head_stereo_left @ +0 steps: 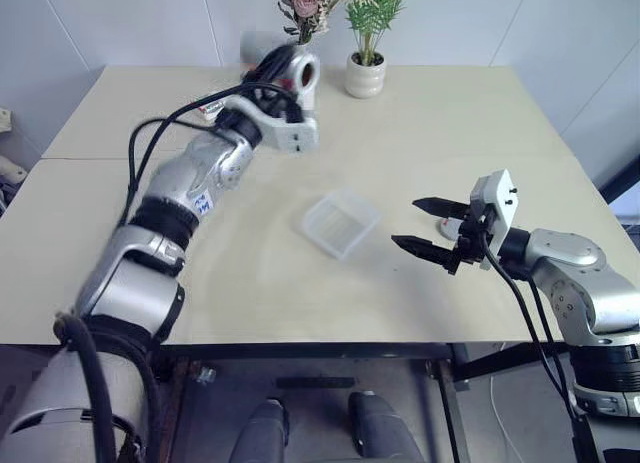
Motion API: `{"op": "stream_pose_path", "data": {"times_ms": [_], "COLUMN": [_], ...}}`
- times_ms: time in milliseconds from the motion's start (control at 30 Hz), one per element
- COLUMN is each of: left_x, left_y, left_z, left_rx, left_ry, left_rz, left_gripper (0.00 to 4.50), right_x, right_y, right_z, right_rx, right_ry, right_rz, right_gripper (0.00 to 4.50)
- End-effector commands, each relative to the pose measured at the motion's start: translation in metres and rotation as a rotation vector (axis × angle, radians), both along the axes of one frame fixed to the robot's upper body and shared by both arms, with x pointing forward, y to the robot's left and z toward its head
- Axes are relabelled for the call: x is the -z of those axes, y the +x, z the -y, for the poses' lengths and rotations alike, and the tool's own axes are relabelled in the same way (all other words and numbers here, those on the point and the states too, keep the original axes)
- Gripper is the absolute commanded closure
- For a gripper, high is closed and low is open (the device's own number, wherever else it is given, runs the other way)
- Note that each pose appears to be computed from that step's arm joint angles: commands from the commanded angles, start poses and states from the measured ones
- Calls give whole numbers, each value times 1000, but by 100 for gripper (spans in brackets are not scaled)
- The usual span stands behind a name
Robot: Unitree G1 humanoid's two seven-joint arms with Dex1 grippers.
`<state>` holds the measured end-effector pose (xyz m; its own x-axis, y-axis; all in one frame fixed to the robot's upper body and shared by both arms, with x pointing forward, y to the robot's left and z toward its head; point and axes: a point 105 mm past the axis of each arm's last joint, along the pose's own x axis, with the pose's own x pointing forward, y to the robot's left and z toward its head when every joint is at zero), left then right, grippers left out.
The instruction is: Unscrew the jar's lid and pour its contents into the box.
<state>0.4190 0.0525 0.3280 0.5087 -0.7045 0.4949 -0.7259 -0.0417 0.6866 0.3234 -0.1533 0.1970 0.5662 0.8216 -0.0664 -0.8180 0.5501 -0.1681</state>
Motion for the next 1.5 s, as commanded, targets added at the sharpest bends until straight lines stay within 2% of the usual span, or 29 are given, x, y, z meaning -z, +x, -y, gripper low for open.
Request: {"op": "stream_pose_path", "data": {"times_ms": [33,100,133,267,400,533,633,767,867,1033,1167,1300,1400,1500], "left_x": [35,65,70,69,70,75,68,61,61,49,44,39,54,67], "left_y": [-9,3,4,12,3,1,1,3,3,2,6,19,29,28], "left_z": [20,23,24,25,32,34,29,23,14,1,-21,-52,-84,-97], "left_rx": [92,47,47,-2,72,104,111,93,106,132,165,146,179,203], "left_ry": [214,378,434,524,635,713,710,635,529,274,-80,-415,-742,-843], "left_rz": [151,161,204,252,388,401,407,352,253,42,-312,-545,-802,-934], "left_gripper": [204,204,204,204,204,204,204,204,204,204,204,204,204,204], "right_x": [-13,-17,-19,-25,-24,-25,-24,-20,-18,-17,-18,-18,-12,-9], "right_y": [-3,-3,-2,-2,-5,-3,-2,-1,-1,-2,-3,-3,-1,-1], "right_z": [-3,-3,-3,-5,-12,-13,-13,-15,-17,-17,-20,-24,-29,-33], "right_rx": [0,12,15,21,-12,-19,-23,-27,-36,-46,-70,-97,-130,-166], "right_ry": [25,59,71,107,114,110,112,109,111,105,83,34,-48,-80], "right_rz": [62,72,74,80,69,66,66,55,48,44,51,73,98,101], "right_gripper": [2,2,2,2,2,2,2,2,2,2,2,2,2,2]}}
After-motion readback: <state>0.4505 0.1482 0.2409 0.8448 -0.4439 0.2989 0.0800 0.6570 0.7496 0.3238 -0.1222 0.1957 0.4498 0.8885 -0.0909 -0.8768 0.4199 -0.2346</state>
